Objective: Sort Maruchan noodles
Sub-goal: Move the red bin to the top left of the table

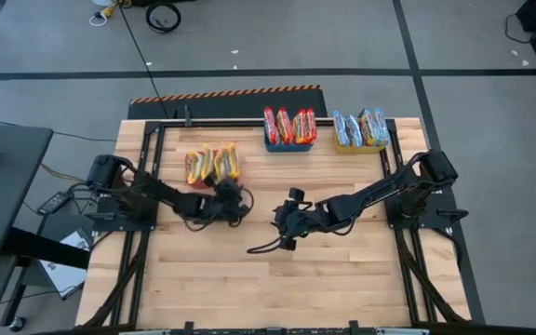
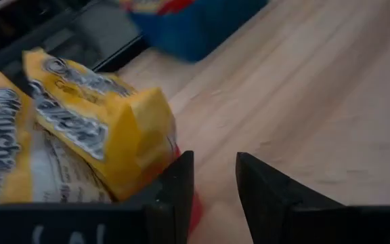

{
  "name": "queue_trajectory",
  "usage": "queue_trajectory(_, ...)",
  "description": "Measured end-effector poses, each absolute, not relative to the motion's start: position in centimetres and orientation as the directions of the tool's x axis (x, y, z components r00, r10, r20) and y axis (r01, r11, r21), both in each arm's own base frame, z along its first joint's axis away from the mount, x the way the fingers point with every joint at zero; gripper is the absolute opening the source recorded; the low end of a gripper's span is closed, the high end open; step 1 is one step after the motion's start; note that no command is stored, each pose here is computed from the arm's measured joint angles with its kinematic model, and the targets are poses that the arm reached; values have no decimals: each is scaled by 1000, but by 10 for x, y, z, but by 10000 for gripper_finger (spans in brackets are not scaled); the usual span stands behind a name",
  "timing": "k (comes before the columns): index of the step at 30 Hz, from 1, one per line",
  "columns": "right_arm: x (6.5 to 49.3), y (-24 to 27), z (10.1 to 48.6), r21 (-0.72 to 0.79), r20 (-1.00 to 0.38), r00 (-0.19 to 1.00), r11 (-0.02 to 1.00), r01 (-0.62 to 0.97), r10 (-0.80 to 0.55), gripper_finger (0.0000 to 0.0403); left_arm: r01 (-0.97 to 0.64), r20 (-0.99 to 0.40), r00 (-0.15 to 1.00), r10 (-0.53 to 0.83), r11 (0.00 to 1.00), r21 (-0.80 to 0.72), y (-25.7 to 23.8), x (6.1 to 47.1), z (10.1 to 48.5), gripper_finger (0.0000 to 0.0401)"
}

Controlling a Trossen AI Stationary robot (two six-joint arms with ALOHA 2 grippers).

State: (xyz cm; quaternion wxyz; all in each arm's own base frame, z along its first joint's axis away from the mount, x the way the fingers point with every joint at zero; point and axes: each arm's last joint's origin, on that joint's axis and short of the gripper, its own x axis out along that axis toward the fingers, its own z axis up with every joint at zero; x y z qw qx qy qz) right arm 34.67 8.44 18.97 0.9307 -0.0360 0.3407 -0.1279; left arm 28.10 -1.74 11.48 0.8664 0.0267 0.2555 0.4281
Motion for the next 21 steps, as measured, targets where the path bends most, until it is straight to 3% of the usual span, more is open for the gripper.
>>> queue_trajectory(7, 342, 85, 185, -142, -671, 697, 966, 214, -253, 183, -720, -614, 373, 696, 634, 282, 14, 268, 100, 116)
queue_trajectory(12, 340, 84, 183, -161, -695, 670, 965, 208, -260, 183, -737, -675, 279, 683, 603, 306, 22, 257, 98, 116)
queue_trajectory(21, 340, 84, 182, -178, -696, 669, 965, 191, -261, 183, -848, -700, 90, 708, 423, 319, 58, 222, 118, 116)
